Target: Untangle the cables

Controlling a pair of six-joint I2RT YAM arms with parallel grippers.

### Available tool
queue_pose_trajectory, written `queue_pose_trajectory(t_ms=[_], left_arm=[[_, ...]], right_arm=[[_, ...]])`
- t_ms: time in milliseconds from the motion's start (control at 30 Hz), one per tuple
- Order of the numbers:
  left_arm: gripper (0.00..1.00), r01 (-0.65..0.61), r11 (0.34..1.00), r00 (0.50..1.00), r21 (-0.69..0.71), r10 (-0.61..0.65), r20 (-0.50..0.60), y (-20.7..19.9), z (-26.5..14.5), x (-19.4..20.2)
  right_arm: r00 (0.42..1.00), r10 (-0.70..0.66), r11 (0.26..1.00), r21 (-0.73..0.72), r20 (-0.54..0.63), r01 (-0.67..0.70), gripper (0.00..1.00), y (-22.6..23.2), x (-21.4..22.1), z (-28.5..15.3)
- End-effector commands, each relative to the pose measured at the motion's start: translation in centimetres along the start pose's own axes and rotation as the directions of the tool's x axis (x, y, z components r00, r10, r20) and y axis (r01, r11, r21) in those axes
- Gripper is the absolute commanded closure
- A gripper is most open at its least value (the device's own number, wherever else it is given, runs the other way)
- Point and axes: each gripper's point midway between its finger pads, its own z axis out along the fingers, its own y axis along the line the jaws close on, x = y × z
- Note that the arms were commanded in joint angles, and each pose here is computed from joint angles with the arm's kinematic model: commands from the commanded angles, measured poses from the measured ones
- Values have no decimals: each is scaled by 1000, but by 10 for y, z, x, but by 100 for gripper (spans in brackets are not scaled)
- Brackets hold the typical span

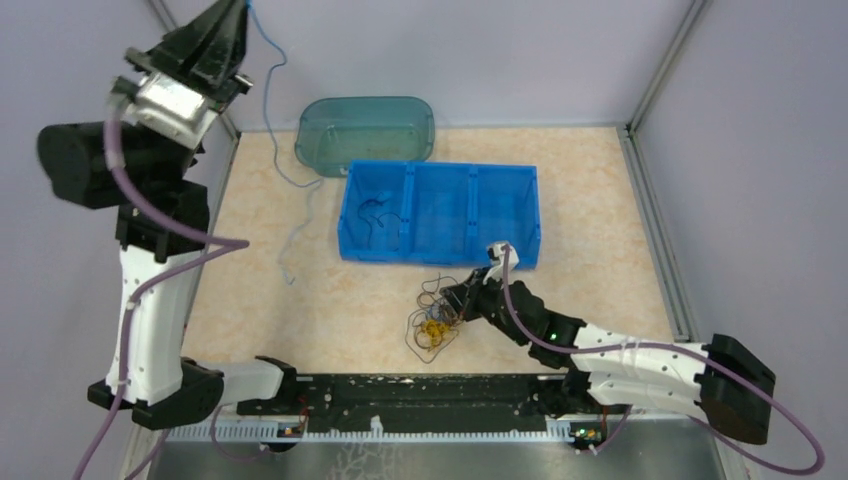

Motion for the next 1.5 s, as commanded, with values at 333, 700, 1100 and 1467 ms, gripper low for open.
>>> queue_pose_trajectory(t_ms=[333, 700, 1100, 1467], left_arm=[[100, 268, 950, 955, 161, -239, -176, -85, 6, 88], [100, 191, 972, 951, 134, -150, -269, -100, -6, 138], [100, 94, 986, 936, 141, -39, -351, -119, -21, 195], [100, -30, 968, 879, 248, 143, -454, -143, -65, 286]], right_arm=[[989, -34, 999, 41, 143, 29, 100, 11, -61, -25], [985, -57, 997, 67, 166, 46, 100, 9, -72, -31], [983, -55, 998, 51, 174, 47, 100, 13, -76, -35], [977, -57, 997, 59, 206, 46, 100, 13, -87, -43]])
